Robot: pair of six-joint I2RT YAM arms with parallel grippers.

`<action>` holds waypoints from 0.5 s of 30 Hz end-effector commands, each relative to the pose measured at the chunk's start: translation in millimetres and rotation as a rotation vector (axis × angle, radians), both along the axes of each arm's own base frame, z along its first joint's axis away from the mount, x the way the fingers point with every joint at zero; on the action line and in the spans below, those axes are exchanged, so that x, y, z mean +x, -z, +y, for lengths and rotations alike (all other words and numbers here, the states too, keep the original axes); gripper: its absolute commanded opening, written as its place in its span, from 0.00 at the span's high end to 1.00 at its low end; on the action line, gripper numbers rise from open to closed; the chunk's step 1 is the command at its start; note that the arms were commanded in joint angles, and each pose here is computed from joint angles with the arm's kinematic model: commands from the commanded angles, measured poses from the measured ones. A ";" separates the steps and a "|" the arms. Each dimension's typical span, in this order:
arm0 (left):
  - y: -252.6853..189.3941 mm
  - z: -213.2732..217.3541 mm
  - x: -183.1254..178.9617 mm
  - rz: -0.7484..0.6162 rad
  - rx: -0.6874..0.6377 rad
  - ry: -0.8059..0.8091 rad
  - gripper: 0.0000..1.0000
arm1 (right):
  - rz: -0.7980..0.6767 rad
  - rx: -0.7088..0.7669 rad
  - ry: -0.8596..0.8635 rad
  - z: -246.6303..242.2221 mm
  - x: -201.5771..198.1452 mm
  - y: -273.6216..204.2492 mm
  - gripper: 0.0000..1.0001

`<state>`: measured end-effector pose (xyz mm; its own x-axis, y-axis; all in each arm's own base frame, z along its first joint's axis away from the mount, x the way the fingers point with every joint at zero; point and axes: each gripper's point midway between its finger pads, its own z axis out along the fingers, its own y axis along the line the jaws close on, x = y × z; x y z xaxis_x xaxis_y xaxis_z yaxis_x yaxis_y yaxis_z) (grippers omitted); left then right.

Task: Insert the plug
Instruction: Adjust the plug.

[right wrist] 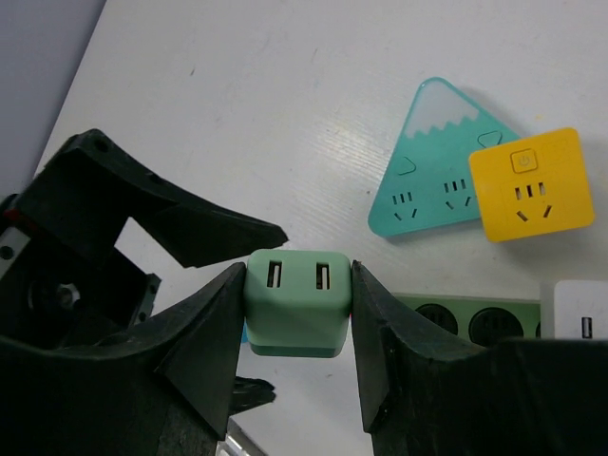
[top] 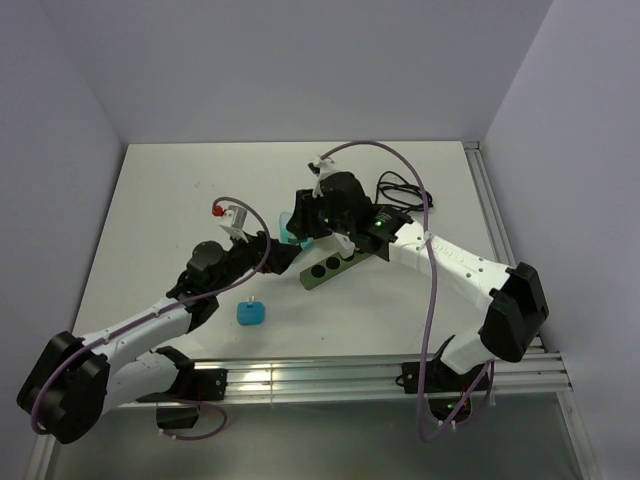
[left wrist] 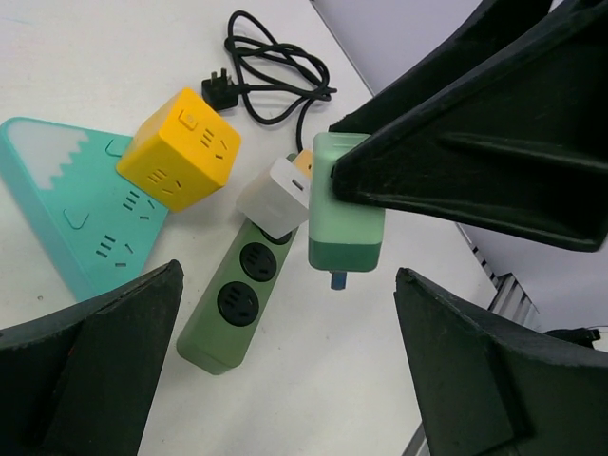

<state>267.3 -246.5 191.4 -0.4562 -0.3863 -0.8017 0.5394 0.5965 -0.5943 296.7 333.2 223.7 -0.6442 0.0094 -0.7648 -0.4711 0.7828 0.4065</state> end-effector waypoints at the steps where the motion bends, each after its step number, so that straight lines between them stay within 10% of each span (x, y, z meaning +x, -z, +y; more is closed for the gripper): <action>1: -32.7 -4.7 13.1 -0.126 -0.022 -0.039 0.00 | -0.027 0.086 -0.024 3.7 -10.4 -29.2 0.62; 7: -35.3 -15.0 18.1 -0.162 -0.016 -0.024 0.07 | 0.003 0.098 -0.050 6.5 -17.9 -26.5 0.62; 15: -56.4 -24.8 -5.6 -0.372 -0.067 0.096 0.43 | 0.034 0.097 -0.076 6.0 -26.2 -22.4 0.62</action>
